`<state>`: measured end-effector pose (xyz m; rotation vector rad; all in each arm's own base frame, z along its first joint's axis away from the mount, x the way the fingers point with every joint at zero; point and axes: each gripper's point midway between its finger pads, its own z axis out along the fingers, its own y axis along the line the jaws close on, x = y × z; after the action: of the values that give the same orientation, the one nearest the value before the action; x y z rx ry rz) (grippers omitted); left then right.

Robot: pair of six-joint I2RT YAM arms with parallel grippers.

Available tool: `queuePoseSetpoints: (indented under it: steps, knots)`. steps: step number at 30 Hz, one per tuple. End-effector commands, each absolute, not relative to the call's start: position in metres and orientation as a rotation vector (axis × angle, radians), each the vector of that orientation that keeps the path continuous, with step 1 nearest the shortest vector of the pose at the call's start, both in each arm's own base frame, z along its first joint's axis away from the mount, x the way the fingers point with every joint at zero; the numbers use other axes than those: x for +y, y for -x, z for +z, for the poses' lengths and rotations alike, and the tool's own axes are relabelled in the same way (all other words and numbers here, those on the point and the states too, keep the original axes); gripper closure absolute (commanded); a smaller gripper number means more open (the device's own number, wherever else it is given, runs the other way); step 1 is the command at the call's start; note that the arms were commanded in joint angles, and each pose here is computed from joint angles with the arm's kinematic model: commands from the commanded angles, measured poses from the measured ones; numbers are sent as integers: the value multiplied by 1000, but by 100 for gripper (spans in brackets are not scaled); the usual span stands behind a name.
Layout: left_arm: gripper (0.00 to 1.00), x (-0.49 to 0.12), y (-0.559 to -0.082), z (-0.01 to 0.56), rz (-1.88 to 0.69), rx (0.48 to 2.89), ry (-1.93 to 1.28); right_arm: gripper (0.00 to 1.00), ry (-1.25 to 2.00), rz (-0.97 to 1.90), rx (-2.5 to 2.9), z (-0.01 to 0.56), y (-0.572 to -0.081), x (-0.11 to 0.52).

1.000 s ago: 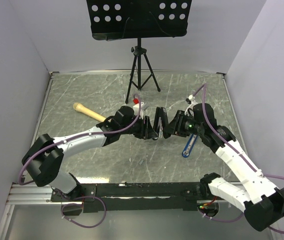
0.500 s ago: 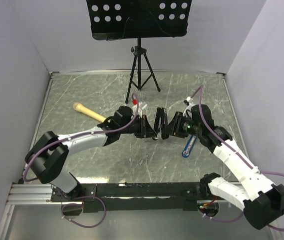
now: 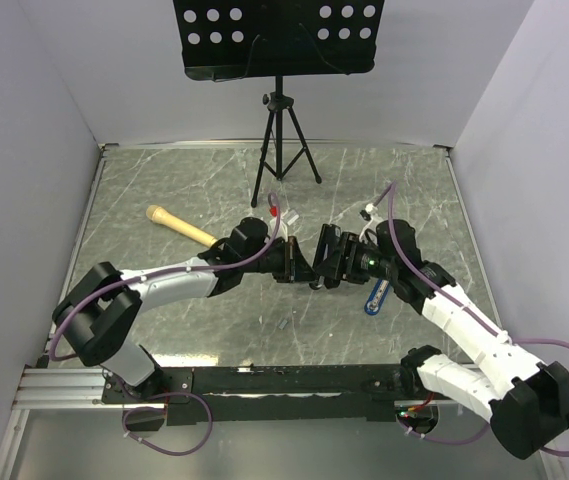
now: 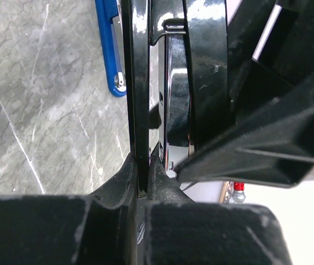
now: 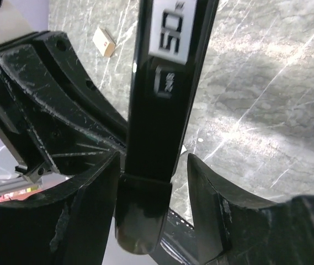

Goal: Unload the staples from the stapler

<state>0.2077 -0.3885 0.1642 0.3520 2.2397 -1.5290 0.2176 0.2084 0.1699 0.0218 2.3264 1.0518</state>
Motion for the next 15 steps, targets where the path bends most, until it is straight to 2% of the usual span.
queuePoseSetpoints:
  steps: [1,7,9,10,11,14,15]
  knots:
    - [99,-400,-215,203,-1614,2079,-381,41,-12,1065,2264,179,-220,212]
    - [99,-397,-222,203,-1567,2076,-345,43,-30,1063,2286,174,-208,209]
    - [99,-397,-224,203,-1557,2072,-336,50,-45,1056,2289,175,-208,208]
    - [99,-396,-225,201,-1547,2080,-332,56,-55,1051,2291,175,-208,207]
    - [99,-396,-225,200,-1538,2084,-334,70,-81,1026,2293,176,-209,203]
    - [99,-388,-232,189,-1422,2118,-341,81,-134,918,2290,184,-214,188]
    - [99,-382,-237,186,-1349,2097,-367,82,-140,885,2280,189,-216,183]
